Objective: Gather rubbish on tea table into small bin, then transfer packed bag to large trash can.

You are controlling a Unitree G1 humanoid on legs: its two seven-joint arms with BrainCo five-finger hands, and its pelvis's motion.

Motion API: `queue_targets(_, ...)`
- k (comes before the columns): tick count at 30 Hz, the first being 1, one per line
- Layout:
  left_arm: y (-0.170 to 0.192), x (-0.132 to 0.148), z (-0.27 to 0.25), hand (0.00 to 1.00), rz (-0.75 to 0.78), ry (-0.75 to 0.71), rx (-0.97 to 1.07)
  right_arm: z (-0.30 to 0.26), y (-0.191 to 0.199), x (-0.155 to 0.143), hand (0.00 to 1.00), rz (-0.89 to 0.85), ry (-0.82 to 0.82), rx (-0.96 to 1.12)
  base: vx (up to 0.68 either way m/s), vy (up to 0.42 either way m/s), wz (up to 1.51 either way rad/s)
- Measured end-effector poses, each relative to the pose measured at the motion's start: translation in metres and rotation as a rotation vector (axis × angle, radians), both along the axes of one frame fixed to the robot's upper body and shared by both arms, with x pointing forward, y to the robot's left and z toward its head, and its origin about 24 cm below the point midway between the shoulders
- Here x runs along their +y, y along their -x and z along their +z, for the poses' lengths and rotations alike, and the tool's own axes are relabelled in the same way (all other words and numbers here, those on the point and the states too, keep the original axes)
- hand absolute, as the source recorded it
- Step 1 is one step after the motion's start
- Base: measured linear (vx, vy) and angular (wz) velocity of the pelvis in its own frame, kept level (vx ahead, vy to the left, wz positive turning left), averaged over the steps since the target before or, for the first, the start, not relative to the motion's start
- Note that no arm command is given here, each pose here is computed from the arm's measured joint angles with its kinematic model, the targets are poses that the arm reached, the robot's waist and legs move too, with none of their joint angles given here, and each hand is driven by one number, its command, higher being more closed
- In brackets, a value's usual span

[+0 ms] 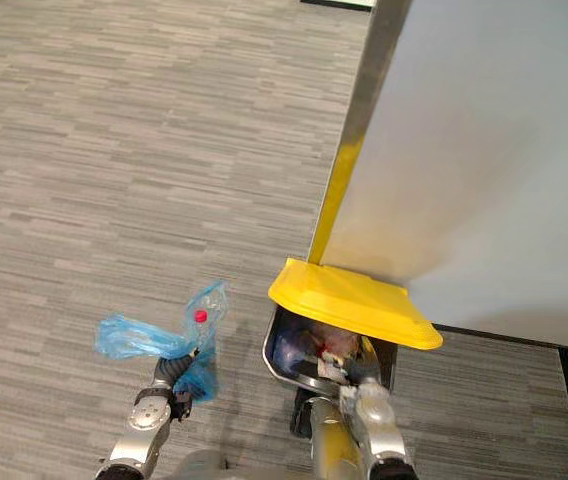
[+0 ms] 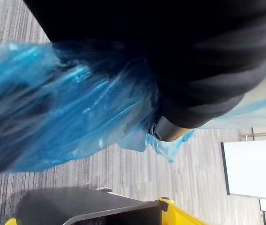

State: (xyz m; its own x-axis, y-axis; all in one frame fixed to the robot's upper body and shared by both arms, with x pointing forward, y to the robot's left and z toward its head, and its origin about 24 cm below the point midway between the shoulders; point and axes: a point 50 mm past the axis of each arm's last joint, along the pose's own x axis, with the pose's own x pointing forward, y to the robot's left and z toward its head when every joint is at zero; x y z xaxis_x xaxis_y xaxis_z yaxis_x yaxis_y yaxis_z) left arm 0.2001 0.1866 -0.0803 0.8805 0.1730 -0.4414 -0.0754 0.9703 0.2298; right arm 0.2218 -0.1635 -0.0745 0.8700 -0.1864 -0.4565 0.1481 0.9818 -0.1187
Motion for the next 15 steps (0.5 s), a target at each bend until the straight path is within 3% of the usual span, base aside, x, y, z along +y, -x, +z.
queue_targets(4, -0.009, 0.005, 0.01, 1.0, -0.018, -0.031, -0.048, 0.036, -0.039, 0.018, 0.0, 0.125, 0.048, -0.169, -0.08, -0.109, 0.27)
queue_targets(15, -0.031, 0.011, 0.028, 1.0, -0.064, -0.072, -0.133, 0.11, -0.104, -0.004, 0.0, 0.272, 0.374, -0.392, -0.12, -0.119, -0.02)
